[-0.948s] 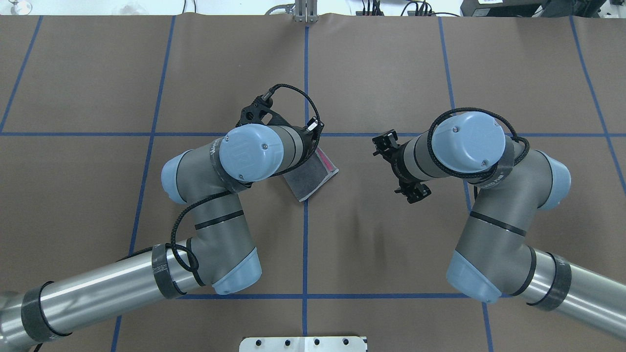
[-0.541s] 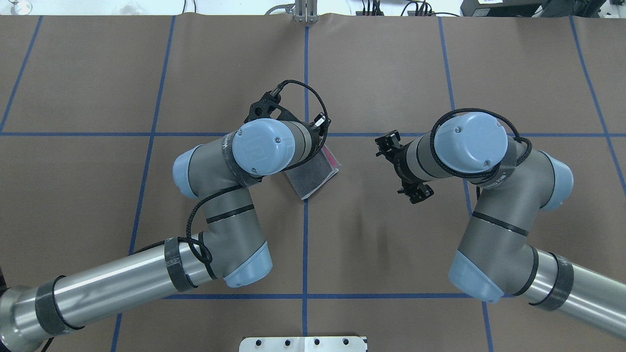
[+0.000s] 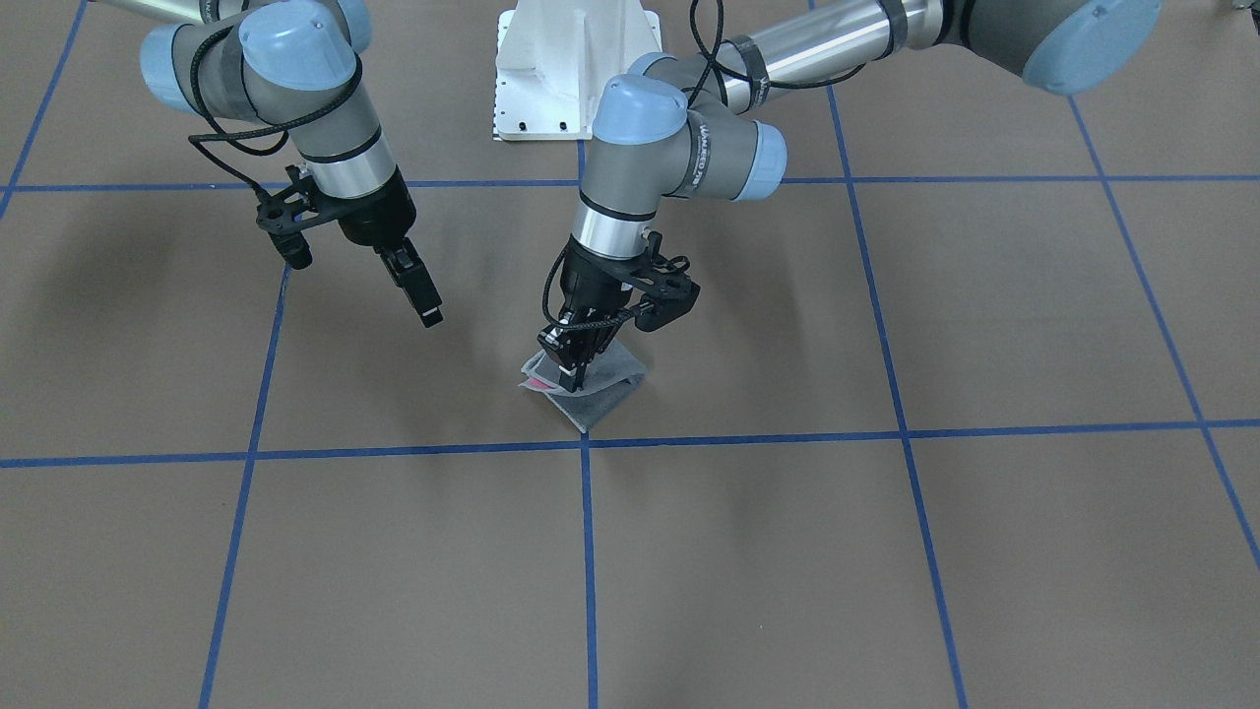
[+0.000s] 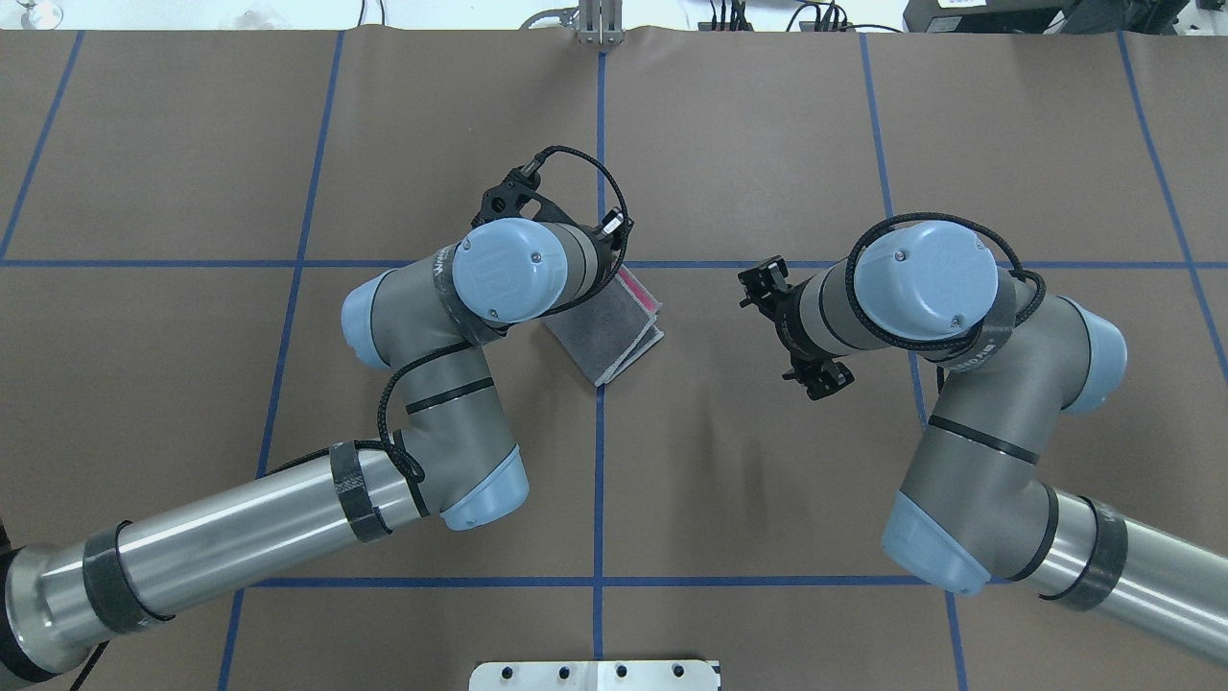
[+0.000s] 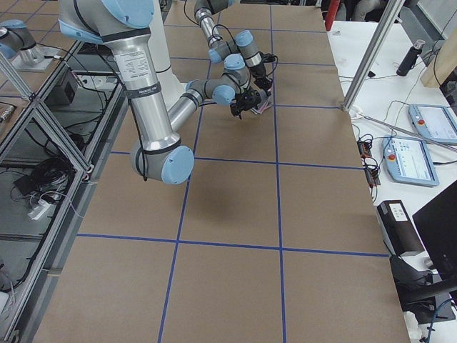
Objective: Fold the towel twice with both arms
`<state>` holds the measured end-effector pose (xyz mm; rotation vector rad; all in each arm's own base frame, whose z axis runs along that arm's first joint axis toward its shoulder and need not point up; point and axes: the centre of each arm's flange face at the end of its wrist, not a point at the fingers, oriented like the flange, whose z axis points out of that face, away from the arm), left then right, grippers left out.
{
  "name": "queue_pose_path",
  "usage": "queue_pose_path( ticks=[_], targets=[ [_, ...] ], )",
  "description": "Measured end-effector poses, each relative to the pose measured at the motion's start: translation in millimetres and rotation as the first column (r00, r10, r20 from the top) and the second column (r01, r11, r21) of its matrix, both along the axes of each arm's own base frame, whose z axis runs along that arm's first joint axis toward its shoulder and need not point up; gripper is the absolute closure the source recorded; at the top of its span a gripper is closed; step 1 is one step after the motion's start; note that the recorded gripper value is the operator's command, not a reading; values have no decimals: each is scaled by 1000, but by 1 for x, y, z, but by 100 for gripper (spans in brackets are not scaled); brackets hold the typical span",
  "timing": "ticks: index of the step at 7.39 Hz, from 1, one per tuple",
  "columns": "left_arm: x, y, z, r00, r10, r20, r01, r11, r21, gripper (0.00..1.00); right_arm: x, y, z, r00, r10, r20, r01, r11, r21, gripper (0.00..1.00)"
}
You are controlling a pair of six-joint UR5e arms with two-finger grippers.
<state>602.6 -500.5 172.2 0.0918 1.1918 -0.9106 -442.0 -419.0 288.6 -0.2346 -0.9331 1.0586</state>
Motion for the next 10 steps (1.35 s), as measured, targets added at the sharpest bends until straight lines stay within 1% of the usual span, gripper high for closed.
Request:
queue_pose_path(
  ticks=[3, 5, 7, 8, 9, 10],
  targets=[
    [-7, -10, -7, 1000, -4, -5, 4, 1000, 16, 0, -1, 1, -2, 1000, 0, 2, 0, 1000, 3, 0],
    [-12, -7, -10, 999, 46, -27, -46, 999, 6, 1, -8, -1, -4, 1000, 1, 4, -1, 1000, 5, 0],
    [-28, 3, -4, 996, 76, -47, -75, 997, 3, 1, -19, -8, -15, 1000, 14, 13, -14, 1000, 15, 0],
    [-45, 11, 3, 994, 90, -58, -90, 996, 2, 1, -28, -15, -24, 999, 27, 18, -28, 999, 29, 0],
    [-65, 19, 15, 993, 98, -66, -98, 995, 1, 1, -37, -23, -27, 998, 47, 30, -48, 997, 55, 0],
    [-83, 22, 27, 992, 105, -70, -106, 994, -5, 1, -46, -32, -24, 996, 65, 60, -70, 993, 92, 2]
  ],
)
